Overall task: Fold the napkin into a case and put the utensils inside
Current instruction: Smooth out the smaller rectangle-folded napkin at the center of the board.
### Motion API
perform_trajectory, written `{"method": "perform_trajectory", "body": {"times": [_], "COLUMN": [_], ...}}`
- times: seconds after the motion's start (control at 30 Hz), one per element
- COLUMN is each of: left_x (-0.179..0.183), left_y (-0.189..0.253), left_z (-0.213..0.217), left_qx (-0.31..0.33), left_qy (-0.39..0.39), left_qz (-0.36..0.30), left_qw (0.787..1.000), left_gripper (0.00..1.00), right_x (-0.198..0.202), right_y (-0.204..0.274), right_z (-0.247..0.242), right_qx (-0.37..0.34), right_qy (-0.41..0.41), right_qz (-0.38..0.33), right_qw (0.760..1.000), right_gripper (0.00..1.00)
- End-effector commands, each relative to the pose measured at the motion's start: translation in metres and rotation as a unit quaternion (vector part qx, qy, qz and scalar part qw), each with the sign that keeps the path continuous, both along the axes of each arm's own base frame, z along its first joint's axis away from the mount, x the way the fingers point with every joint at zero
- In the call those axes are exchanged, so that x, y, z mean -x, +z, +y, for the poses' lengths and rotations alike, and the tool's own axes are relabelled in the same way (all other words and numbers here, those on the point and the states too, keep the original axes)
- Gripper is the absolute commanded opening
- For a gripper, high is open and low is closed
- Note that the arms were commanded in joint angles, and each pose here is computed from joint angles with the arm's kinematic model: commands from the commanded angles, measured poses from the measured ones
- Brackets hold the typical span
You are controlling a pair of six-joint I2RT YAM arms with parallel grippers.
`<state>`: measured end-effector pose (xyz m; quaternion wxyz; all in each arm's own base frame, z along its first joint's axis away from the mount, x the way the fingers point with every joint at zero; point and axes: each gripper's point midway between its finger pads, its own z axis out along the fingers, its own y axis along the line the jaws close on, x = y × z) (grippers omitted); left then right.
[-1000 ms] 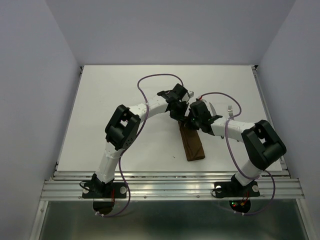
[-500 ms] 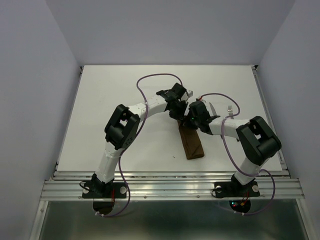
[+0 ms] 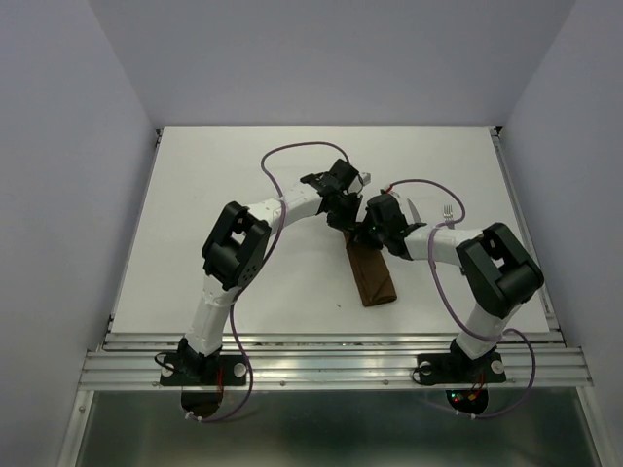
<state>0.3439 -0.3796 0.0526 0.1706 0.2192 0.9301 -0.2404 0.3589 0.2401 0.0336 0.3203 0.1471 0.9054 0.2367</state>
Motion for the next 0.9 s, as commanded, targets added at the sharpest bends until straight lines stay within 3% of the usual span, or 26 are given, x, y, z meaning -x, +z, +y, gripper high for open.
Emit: {"method": "perform_trajectory", "body": {"times": [0.0, 0.4, 0.73, 0.87], "left_x": [0.008, 0.006, 0.004, 0.004], "left_y": [0.023, 0.021, 0.018, 0.016], "left_z": [-0.018, -0.015, -0.015, -0.015], "left_qx": [0.043, 0.036, 0.032, 0.032], "left_qy": [-0.008, -0.003, 0.000, 0.003], "left_qz": [0.003, -0.002, -0.003, 0.001], "left_qw": [0.999, 0.999, 0.999, 0.999], "left_gripper": [0.00, 0.00, 0.00, 0.00], "right_x": [-0.012, 0.003, 0.050, 0.051], "right_y": [0.040, 0.073, 0.035, 0.015], "right_z": [0.007, -0.006, -0.040, -0.037], "right_qx": [-0.028, -0.034, 0.001, 0.000], "right_qy": [0.003, 0.000, -0.014, -0.012], "right_qz": [-0.051, -0.084, -0.039, -0.020], "right_qw": [0.998, 0.996, 0.999, 1.000], "right_gripper": [0.01, 0.01, 0.01, 0.01]}}
